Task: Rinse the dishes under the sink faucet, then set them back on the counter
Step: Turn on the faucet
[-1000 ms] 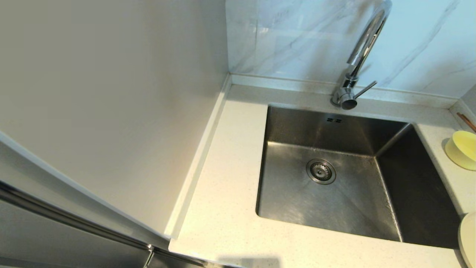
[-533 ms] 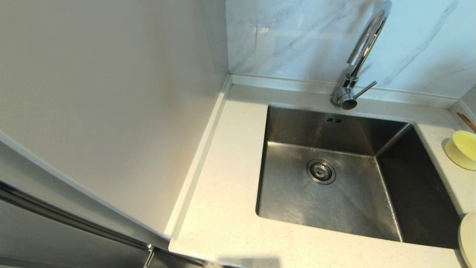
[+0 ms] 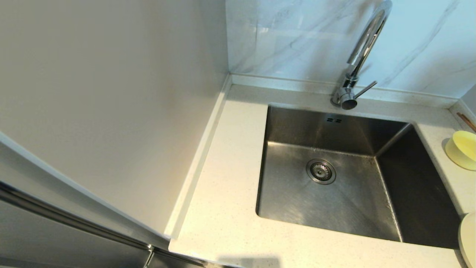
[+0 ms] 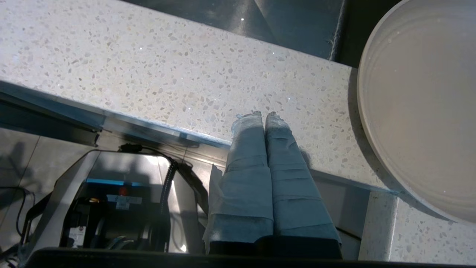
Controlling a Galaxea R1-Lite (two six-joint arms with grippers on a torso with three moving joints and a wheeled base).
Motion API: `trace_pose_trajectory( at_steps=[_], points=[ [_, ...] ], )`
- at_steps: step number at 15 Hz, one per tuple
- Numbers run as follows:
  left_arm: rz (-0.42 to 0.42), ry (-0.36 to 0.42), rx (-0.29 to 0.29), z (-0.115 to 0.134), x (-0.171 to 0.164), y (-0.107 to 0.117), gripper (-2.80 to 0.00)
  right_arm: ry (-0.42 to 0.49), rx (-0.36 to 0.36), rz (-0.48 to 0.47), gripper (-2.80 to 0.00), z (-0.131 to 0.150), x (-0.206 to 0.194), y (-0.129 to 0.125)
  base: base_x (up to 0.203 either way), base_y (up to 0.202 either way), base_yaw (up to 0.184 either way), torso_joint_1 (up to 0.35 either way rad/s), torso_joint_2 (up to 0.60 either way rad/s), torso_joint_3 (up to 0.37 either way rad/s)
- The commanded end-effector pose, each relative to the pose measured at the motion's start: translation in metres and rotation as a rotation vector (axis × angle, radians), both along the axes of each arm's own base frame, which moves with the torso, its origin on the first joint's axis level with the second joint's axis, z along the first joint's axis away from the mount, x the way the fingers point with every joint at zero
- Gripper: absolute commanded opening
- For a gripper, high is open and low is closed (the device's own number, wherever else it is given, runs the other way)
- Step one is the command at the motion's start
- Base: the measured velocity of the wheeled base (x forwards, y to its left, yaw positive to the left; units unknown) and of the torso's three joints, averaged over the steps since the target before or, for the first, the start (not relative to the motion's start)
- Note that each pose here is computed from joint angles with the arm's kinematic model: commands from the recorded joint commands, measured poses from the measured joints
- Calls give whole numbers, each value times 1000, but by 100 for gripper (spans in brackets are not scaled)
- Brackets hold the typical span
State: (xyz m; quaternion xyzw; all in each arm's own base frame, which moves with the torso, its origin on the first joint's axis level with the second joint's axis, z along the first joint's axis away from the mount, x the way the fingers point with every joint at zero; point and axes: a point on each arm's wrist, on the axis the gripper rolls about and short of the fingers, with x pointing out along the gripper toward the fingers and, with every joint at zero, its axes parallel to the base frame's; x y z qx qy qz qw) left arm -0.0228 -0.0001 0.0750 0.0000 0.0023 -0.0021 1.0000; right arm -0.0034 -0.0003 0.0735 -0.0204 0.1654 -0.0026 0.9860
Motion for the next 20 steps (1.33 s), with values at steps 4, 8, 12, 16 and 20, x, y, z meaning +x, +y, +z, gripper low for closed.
trace_pose_trajectory(
  at_steps=[4,8,12,16,20],
  points=[
    [0,0,0,0,0,0,-280,58,4,-45,-280,0,4,0,0,0,0,0,0,0],
    [0,0,0,0,0,0,-280,28,-1,-38,-280,38,16,-1,0,0,0,0,0,0],
    [0,0,0,0,0,0,-280,13,42,-50,-280,103,39,-1,0,0,0,0,0,0],
    [0,0,0,0,0,0,-280,110,101,-74,-280,159,77,-2,0,0,0,0,0,0],
    [0,0,0,0,0,0,-280,143,192,-147,-280,205,155,-6,0,0,0,0,0,0]
  ],
)
